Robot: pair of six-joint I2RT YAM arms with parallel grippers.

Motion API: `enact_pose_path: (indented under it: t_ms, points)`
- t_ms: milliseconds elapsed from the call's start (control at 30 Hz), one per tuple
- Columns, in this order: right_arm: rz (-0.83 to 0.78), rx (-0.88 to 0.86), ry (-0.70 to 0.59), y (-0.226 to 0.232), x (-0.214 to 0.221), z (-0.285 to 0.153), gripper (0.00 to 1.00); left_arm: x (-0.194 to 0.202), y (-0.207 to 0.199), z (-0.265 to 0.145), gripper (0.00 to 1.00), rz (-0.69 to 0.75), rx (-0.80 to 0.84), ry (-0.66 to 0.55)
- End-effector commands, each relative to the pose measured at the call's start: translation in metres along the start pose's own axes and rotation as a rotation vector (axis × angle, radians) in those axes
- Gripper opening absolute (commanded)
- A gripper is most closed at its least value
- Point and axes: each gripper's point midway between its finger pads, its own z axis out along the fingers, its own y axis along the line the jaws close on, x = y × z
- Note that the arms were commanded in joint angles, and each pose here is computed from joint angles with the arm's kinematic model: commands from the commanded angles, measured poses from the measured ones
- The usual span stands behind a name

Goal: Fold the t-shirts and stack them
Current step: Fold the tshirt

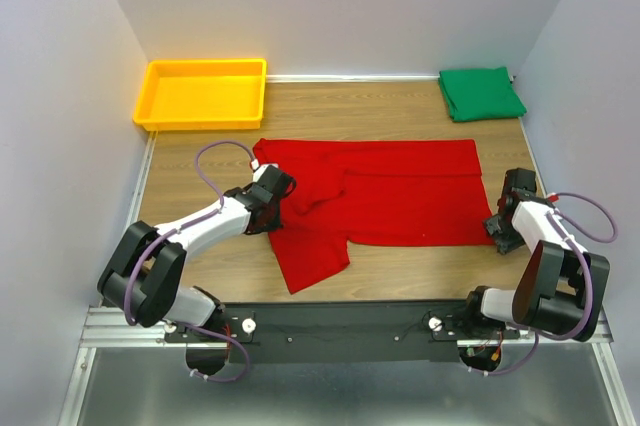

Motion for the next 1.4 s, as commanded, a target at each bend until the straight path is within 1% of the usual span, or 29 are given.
enact_pose_path:
  t_ms: [0,133,167,267,433,467,500,567,600,667,833,1000,1033,1167,1300,1367]
  points:
    - [0.034,0.04,0.007,-0.009,0.005,0.011,0.55,-0.008,-0.001,-0.004,0.0,-0.014,-0.003,-0.014]
    - [0.068,0.029,0.024,-0.009,0.008,0.016,0.51,-0.006,0.0,-0.003,0.0,-0.009,-0.006,-0.01]
    - [0.081,0.03,0.032,-0.01,0.01,0.018,0.48,-0.006,0.001,-0.004,0.0,-0.006,-0.008,-0.01]
    - [0.096,0.034,0.046,-0.012,0.014,0.02,0.44,-0.007,0.002,-0.005,0.0,-0.006,-0.011,-0.014]
    - [0.089,0.03,0.043,-0.011,0.012,0.019,0.3,-0.008,0.001,-0.007,0.0,-0.007,-0.008,-0.018]
    - [0.087,0.027,0.041,-0.011,0.011,0.019,0.29,-0.009,0.001,-0.007,0.0,-0.009,-0.008,-0.019]
    - [0.081,0.023,0.034,-0.01,0.01,0.018,0.21,-0.009,0.001,-0.008,0.0,-0.008,-0.008,-0.019]
    - [0.076,0.018,0.024,-0.01,0.007,0.016,0.13,-0.011,0.001,-0.01,0.0,-0.014,-0.004,-0.025]
    - [0.065,0.02,0.024,-0.011,0.007,0.015,0.06,-0.012,0.001,-0.011,0.0,-0.014,-0.005,-0.024]
    - [0.063,0.013,0.009,-0.012,0.004,0.011,0.01,-0.014,0.0,-0.014,0.0,-0.018,-0.001,-0.028]
    - [0.044,-0.001,-0.018,-0.013,-0.006,-0.003,0.01,-0.024,-0.002,-0.025,0.0,-0.027,0.016,-0.045]
    - [0.046,-0.086,-0.047,0.005,-0.026,-0.025,0.01,-0.034,-0.001,-0.034,0.0,-0.048,0.033,-0.074]
    - [0.053,-0.105,-0.062,0.012,-0.036,-0.031,0.01,-0.038,0.001,-0.036,0.0,-0.055,0.036,-0.082]
    - [0.032,-0.139,-0.085,0.028,-0.055,-0.042,0.01,-0.046,0.002,-0.037,0.0,-0.06,0.049,-0.086]
    - [-0.039,-0.165,-0.082,0.046,-0.069,-0.045,0.01,-0.055,0.0,-0.034,0.0,-0.058,0.074,-0.08]
    - [-0.102,-0.169,-0.048,0.053,-0.068,-0.039,0.01,-0.063,-0.002,-0.031,0.0,-0.055,0.085,-0.081]
